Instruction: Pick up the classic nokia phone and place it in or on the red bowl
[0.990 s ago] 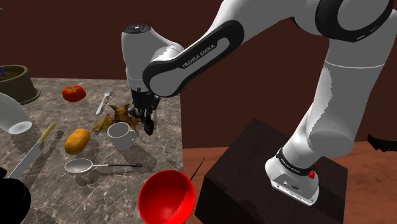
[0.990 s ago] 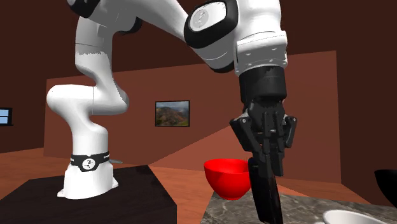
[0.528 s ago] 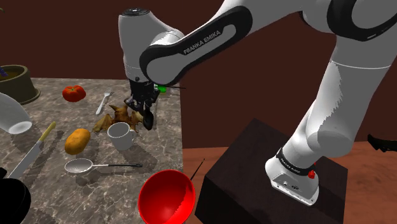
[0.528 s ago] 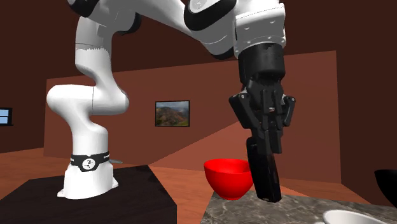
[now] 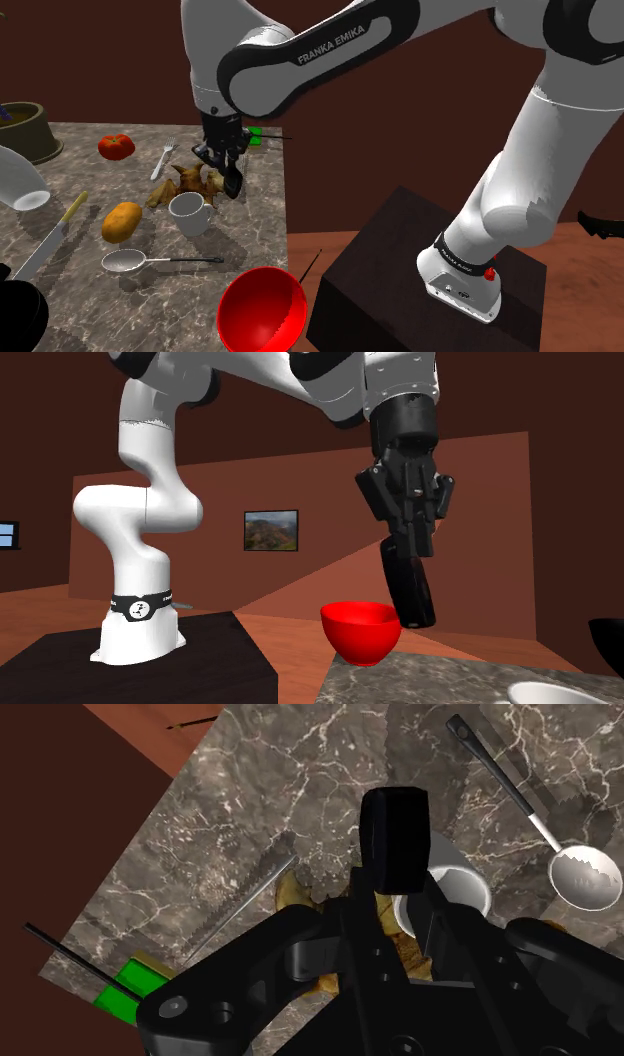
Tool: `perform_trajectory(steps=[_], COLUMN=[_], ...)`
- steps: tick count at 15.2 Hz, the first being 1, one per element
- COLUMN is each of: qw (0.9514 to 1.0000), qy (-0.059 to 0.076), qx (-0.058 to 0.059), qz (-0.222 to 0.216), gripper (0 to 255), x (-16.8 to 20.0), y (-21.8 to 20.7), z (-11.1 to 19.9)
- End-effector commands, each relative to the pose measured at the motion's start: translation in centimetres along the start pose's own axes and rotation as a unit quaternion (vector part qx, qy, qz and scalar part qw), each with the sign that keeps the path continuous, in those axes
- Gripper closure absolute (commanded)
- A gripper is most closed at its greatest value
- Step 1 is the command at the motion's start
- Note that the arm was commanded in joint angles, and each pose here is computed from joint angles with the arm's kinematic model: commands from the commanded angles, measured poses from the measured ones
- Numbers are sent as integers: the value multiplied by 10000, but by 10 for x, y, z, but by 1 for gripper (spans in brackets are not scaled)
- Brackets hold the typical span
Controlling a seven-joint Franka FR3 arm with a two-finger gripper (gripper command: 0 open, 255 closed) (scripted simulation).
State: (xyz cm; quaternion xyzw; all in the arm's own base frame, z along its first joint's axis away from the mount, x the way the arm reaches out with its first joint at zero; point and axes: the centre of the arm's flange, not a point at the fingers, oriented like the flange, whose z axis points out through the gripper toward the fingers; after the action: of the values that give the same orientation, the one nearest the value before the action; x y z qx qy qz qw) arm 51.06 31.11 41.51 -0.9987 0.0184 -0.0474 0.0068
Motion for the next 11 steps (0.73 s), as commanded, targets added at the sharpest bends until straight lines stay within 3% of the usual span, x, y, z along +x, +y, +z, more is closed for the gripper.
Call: perform_trajectory(steps=[1, 11], qw=[10000, 10000], qy=[0, 0], qx=[0, 0], qz=[-1, -1], gripper=[255, 255], x=[-19, -138], y=[-10, -62], z=[-3, -26])
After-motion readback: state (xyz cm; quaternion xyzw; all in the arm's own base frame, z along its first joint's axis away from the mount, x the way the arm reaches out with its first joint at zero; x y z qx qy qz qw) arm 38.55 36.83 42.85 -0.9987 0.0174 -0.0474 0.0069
